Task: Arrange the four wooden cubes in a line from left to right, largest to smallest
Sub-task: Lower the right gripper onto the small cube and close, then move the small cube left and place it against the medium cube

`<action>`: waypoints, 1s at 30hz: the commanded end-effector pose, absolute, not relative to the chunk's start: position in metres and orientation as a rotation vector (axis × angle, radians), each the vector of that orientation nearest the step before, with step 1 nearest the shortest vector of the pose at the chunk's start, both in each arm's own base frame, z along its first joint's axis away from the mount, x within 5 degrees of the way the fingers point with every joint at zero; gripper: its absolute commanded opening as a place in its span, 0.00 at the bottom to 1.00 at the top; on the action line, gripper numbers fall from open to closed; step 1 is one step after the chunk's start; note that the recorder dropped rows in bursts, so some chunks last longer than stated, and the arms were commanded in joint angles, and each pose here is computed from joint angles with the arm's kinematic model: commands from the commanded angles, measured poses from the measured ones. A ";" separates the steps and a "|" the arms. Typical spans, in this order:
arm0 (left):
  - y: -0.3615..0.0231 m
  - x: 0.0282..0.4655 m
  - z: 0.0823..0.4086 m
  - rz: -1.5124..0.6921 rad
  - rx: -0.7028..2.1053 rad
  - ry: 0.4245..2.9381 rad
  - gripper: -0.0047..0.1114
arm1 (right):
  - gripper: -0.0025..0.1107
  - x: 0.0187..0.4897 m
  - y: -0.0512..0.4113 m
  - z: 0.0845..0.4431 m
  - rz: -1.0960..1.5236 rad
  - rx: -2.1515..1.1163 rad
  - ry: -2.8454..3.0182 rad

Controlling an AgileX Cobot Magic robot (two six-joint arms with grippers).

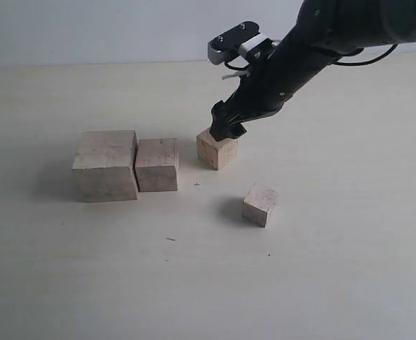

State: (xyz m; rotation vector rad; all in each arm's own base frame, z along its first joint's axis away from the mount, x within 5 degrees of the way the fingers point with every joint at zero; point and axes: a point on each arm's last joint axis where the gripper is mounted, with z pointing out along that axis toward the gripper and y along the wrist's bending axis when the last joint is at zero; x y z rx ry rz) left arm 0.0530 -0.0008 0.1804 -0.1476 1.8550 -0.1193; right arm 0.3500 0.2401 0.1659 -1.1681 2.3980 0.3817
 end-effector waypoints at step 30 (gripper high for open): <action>-0.001 0.053 0.180 -0.129 -0.143 1.852 0.04 | 0.02 0.347 0.245 0.116 0.430 -1.429 2.390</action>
